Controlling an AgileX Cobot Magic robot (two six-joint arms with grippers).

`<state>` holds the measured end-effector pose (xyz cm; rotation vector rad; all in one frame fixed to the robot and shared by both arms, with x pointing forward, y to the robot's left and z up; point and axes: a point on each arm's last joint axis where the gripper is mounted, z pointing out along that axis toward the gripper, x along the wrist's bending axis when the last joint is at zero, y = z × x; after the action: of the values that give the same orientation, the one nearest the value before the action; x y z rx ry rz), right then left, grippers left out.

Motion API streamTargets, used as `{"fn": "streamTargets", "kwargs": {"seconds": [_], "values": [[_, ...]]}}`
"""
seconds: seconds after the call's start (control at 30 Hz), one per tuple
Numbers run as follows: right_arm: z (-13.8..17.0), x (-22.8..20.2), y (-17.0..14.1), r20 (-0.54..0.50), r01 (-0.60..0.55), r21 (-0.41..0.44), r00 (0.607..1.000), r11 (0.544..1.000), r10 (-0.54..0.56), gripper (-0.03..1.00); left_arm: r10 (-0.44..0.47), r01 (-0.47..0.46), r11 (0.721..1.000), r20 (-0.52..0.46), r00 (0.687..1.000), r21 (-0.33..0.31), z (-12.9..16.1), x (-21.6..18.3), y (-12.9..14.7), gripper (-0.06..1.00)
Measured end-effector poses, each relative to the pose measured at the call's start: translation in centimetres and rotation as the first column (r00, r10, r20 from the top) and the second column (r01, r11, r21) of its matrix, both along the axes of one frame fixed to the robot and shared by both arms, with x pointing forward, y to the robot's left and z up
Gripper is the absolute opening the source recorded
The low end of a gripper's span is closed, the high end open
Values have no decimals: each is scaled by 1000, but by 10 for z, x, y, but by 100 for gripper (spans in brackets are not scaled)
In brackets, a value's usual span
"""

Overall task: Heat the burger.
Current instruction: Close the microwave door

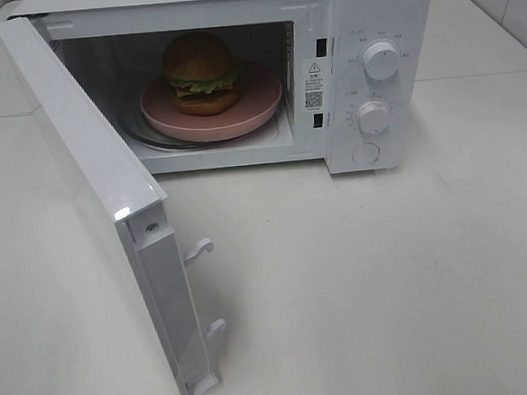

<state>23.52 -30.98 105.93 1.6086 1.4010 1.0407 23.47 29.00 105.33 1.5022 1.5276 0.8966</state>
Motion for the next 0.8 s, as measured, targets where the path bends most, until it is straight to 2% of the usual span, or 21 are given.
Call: {"fn": "streamTargets", "kwargs": {"seconds": [0.8], "values": [[0,0,0,0,0,0,1000,1000,0,76,0,0,1000,0,1000,0,0,0,0,98]]}}
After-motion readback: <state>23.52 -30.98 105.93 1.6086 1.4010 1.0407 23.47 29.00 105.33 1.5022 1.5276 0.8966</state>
